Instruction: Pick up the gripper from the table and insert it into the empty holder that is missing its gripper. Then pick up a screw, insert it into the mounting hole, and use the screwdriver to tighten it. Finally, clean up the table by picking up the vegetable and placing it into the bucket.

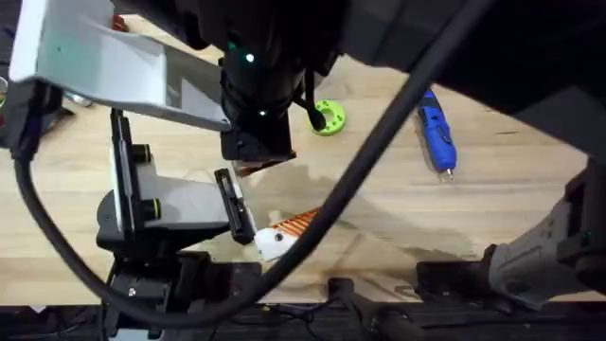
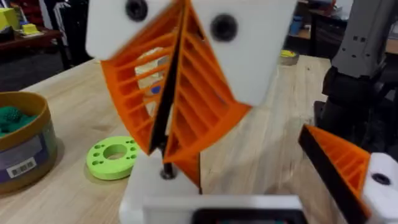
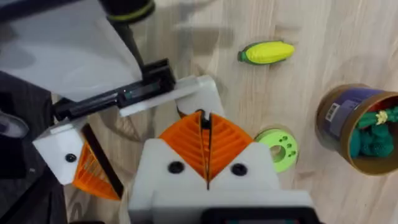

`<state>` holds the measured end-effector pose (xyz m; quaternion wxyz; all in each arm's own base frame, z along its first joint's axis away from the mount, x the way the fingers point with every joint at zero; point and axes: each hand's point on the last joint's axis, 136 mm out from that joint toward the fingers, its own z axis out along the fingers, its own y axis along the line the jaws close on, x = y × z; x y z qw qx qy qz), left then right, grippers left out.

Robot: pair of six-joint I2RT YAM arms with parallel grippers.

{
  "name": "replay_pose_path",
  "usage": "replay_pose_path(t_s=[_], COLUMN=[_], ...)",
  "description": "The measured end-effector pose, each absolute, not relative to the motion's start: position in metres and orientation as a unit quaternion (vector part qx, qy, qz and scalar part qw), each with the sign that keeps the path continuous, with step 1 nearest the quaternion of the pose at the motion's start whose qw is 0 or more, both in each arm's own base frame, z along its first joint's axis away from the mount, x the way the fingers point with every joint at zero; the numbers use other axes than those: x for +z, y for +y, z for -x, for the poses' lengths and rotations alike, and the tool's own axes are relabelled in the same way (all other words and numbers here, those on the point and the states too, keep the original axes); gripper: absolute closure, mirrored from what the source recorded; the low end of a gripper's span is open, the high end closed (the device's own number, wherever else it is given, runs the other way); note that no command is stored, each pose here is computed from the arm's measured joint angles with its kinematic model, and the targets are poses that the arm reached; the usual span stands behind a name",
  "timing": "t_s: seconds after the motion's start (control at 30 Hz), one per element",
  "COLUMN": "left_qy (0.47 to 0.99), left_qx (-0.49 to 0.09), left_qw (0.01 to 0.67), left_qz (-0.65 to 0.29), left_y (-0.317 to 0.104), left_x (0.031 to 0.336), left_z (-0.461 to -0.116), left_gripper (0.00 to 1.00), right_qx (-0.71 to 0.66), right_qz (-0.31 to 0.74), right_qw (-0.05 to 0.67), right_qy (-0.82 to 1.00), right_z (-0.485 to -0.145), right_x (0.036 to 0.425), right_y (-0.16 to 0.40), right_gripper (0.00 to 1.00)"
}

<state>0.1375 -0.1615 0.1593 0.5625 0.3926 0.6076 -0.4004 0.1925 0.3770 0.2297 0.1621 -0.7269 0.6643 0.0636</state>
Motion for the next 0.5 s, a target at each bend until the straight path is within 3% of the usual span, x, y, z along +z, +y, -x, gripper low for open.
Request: replay_pose_path(t_s=[0.5], left_qy=[0.608], left_qx=[-0.400], left_qw=[0.562], left_qz=[-0.393], left_y=[-0.1615], left_x=[0.1593], left_z=[-0.1375], left_gripper=[0.015], right_qx=[0.063], right_qz=[0.727], right_qw=[0.160], right_qy=[0.664], right_z=[-0.1920], right_x=[0.2293], right_y=[0.3761], right_gripper=[0.995])
